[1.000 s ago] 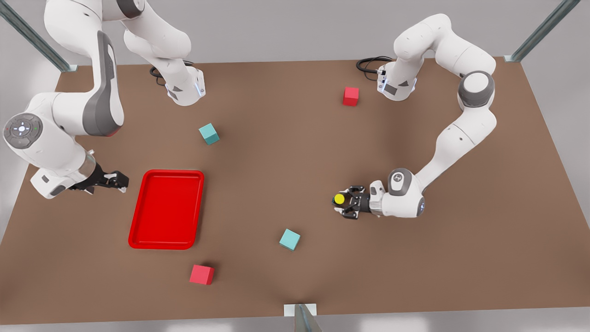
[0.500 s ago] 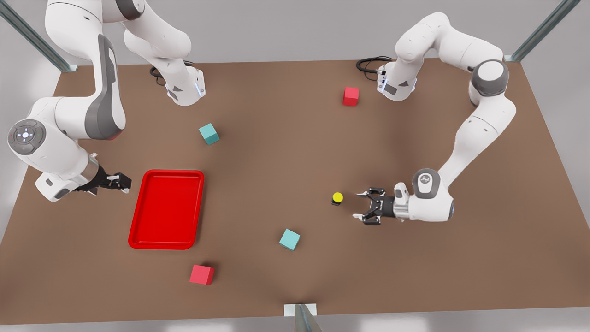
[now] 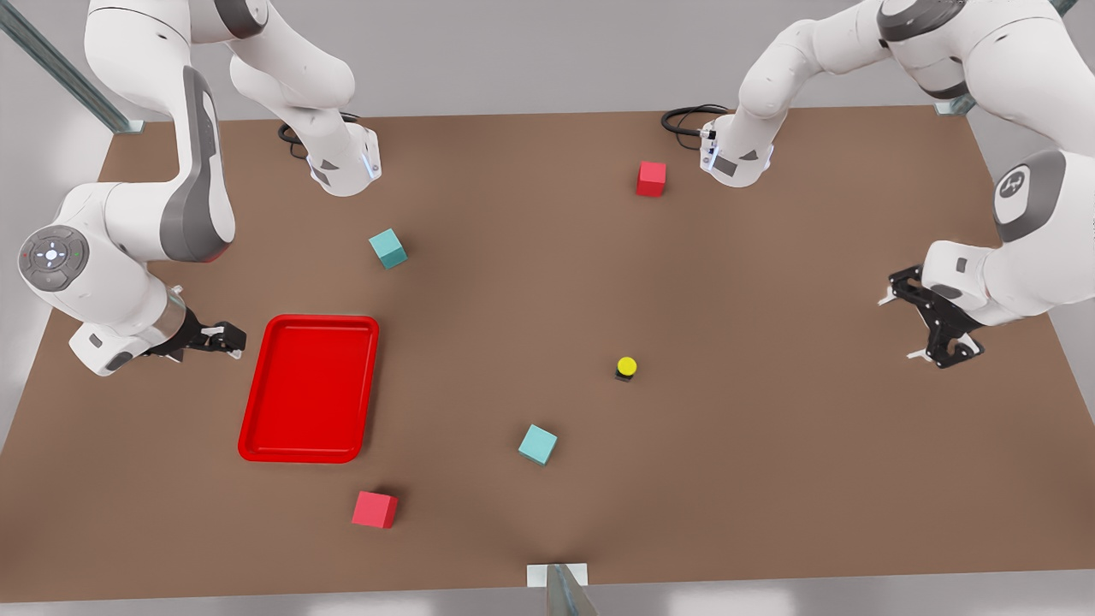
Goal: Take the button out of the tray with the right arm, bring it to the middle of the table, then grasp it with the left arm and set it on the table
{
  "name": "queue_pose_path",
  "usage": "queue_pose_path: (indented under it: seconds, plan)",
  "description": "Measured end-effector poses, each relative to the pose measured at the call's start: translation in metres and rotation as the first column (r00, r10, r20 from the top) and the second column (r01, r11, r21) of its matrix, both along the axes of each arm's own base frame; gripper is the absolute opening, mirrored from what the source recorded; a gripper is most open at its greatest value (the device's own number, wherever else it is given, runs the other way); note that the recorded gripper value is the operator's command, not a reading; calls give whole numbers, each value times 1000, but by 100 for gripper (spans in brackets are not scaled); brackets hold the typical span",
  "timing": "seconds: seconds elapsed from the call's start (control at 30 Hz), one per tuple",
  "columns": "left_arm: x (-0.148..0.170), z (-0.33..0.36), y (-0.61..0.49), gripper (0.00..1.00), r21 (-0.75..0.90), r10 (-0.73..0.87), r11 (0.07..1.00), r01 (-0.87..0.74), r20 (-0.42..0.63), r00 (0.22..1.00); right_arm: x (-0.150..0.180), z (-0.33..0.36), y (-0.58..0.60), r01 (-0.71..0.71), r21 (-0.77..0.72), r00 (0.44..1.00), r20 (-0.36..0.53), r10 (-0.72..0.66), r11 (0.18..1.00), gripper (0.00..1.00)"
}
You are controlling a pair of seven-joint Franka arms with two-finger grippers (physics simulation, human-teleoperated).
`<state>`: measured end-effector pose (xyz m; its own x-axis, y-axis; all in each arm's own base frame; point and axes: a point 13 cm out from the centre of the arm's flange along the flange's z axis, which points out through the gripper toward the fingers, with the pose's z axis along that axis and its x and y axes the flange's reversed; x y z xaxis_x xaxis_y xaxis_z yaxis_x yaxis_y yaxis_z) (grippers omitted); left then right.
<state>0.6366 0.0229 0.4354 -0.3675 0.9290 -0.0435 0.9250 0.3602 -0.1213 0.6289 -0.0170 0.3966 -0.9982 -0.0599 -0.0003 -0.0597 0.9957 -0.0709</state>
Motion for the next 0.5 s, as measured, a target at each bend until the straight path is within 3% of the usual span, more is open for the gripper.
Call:
queue_pose_path:
  seconds: [0.1,0.2,0.27,0.3,0.5]
  plan:
    - [31,-26,-15,100,250,279,932,-263,-26,960,0,2,0,0,-1,1000,3,0,1000,100]
    - [-13,20,-5,100,292,523,817,-497,-13,852,0,3,-1,1,-1,1000,4,-1,1000,100]
    - [-86,26,-15,100,274,581,790,-548,-53,812,0,1,-1,1,0,1000,1,-1,1000,100]
    - [-93,29,-23,100,256,599,780,-571,-40,800,0,0,0,0,0,1000,-1,0,1000,100]
    - [-78,26,-51,100,192,694,705,-683,11,719,0,-1,1,-2,0,1000,-3,2,1000,100]
